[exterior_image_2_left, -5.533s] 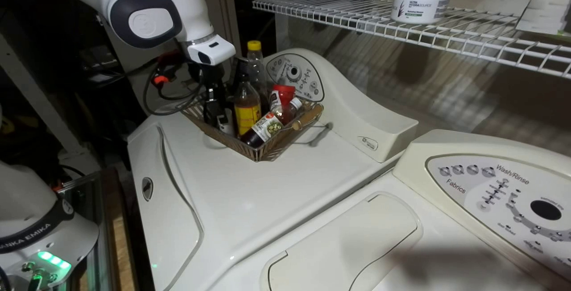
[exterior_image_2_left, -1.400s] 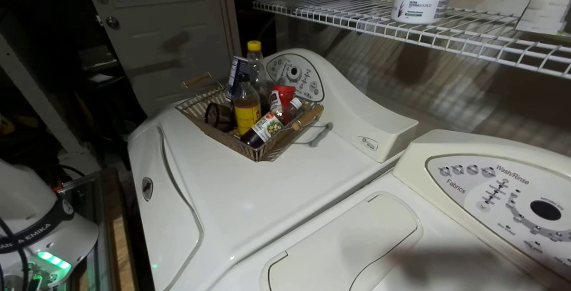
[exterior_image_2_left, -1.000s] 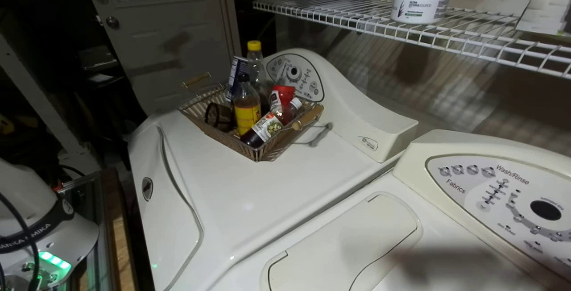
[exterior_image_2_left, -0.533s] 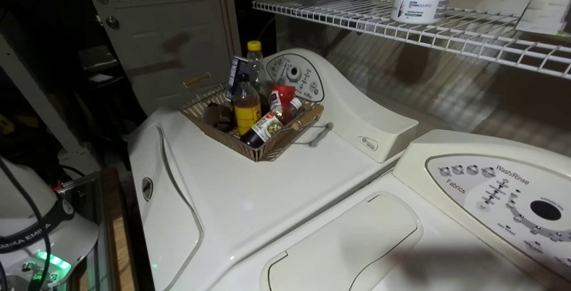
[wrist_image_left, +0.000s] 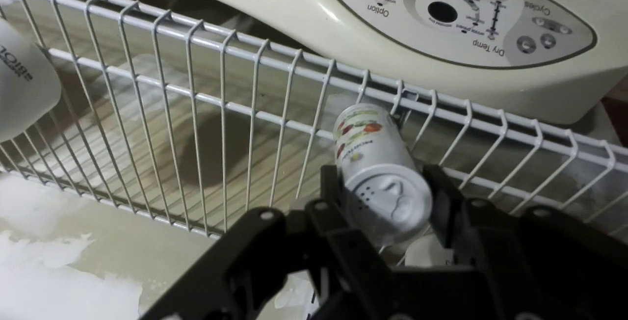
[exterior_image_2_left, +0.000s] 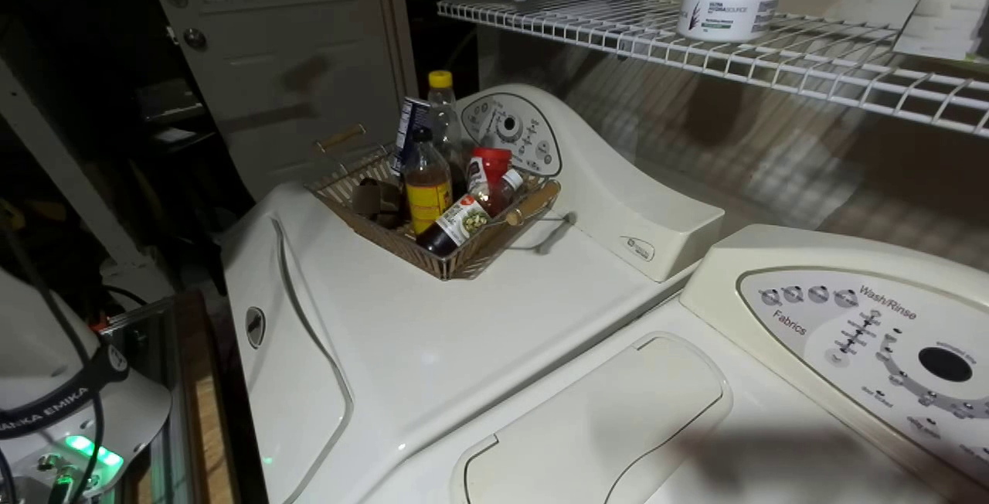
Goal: Pick up the white bottle and put it on the shelf
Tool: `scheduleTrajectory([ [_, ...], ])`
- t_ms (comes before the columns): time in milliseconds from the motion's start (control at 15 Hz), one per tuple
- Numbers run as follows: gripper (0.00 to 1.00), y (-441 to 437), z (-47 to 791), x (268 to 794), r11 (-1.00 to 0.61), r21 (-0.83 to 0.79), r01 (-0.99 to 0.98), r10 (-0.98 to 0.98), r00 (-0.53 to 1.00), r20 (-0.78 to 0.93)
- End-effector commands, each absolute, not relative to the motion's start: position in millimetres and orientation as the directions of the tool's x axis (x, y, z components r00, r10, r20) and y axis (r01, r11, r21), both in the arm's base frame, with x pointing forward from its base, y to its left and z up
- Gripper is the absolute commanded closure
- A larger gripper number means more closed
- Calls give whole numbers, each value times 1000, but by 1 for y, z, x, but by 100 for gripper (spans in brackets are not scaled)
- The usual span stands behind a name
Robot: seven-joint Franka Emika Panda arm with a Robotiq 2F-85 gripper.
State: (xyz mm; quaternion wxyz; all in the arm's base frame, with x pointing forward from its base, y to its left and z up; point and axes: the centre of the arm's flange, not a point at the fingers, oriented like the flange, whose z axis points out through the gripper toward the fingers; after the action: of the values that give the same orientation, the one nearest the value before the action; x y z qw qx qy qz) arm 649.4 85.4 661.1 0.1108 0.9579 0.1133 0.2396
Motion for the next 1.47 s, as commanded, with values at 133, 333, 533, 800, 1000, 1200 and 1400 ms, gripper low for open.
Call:
scheduleTrajectory([
  [133,80,94,664,683,-898,350,267,397,835,381],
  [333,80,96,660,692,-891,343,297,418,832,365],
  [533,80,94,659,700,-895,329,300,412,840,353],
  [800,80,91,658,706,-898,323,299,404,849,340],
  [1000,44,90,654,711,-901,321,291,394,859,328],
  [1200,16,88,648,716,-904,318,286,385,866,317],
  [1400,0,87,638,723,-908,305,288,380,872,307],
])
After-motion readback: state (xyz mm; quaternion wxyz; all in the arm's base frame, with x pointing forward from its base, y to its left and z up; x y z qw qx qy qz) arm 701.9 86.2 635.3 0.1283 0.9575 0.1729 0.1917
